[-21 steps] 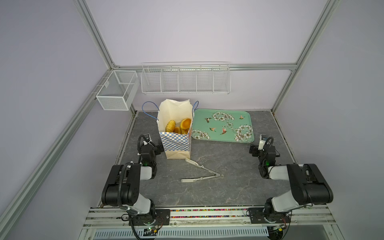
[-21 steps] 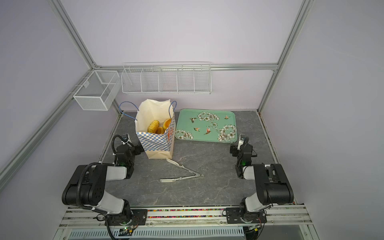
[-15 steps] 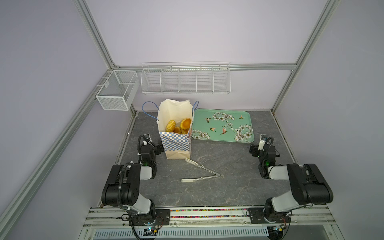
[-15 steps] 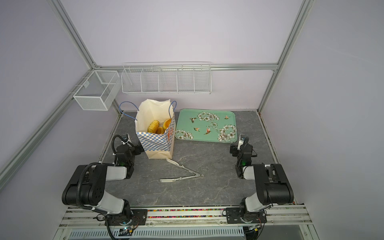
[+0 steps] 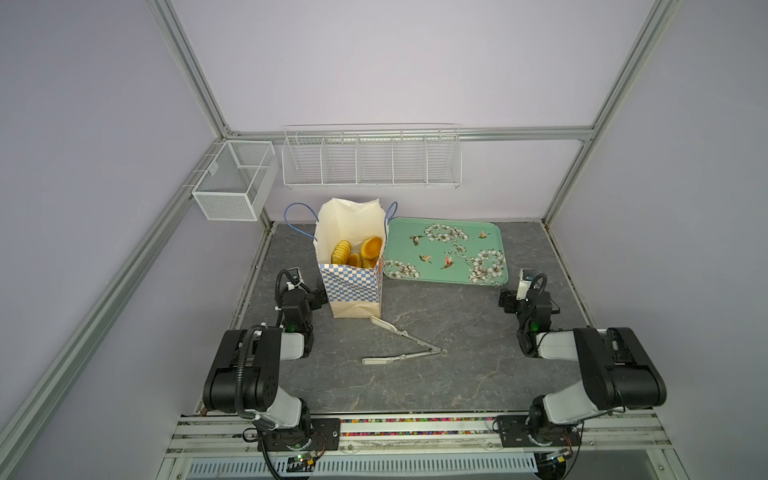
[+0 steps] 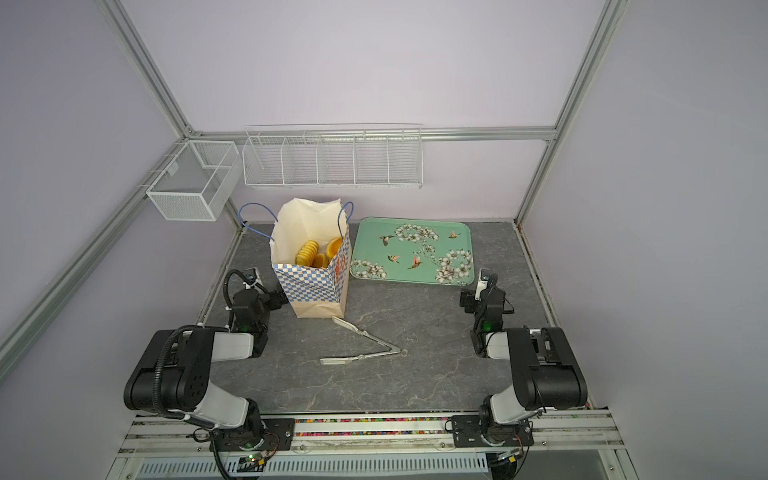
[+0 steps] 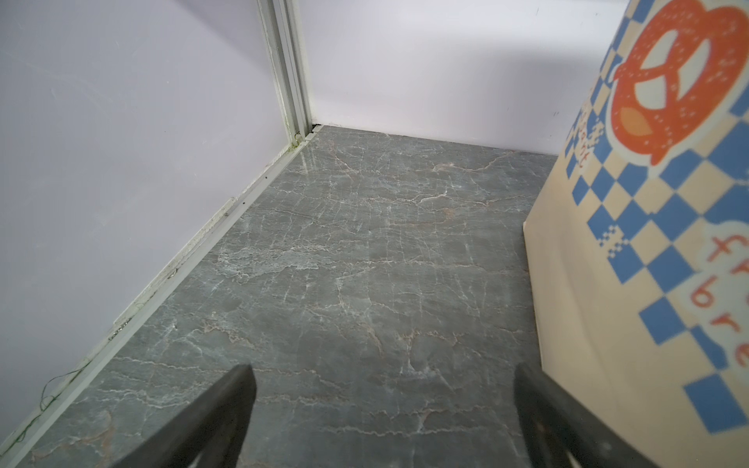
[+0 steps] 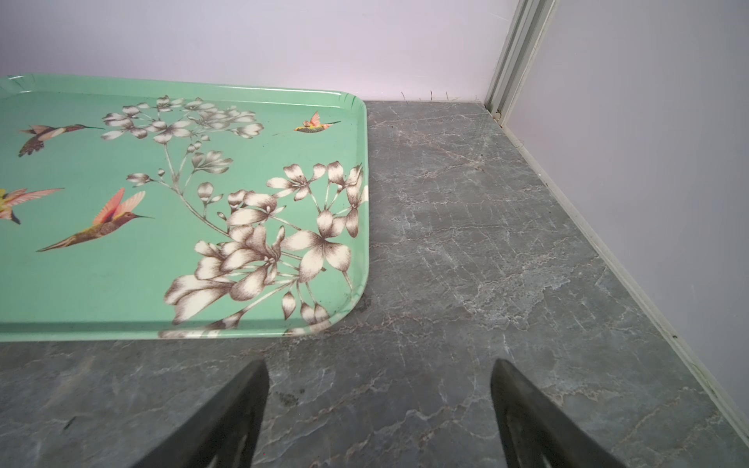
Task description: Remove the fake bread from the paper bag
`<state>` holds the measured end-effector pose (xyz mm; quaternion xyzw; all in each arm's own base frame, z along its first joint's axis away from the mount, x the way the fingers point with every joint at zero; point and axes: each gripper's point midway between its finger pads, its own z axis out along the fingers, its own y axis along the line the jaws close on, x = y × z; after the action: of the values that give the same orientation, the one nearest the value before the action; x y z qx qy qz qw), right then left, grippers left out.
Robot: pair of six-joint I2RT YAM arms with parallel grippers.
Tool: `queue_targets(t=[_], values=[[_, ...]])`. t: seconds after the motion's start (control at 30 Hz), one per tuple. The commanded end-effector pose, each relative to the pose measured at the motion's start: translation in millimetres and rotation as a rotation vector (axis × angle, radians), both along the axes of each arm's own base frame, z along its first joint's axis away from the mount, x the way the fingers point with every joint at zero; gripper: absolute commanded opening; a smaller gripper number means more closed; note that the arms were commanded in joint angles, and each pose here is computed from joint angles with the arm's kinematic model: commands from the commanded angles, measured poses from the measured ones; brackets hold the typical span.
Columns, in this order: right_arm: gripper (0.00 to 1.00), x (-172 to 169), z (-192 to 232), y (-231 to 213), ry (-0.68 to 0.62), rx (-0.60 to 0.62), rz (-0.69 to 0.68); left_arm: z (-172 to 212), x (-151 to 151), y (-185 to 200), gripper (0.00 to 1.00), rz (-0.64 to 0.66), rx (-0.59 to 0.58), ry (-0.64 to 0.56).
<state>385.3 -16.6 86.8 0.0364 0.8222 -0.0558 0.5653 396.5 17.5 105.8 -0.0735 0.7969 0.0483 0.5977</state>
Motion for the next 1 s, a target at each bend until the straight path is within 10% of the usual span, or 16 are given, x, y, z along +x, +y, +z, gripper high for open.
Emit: queue_targets(t=[0.0, 0.57, 0.97], values=[[0.88, 6, 8, -5, -0.031, -0.017, -0.014, 10, 7, 0, 0.99, -0.001, 0.02, -0.032], [0.88, 6, 8, -5, -0.032, -0.016, -0.013, 10, 6, 1, 0.99, 0.003, 0.019, -0.033], [0.88, 11, 37, 14, 0.024, -0.052, 0.077, 48, -29, 39, 0.99, 0.248, -0.033, -0.06]])
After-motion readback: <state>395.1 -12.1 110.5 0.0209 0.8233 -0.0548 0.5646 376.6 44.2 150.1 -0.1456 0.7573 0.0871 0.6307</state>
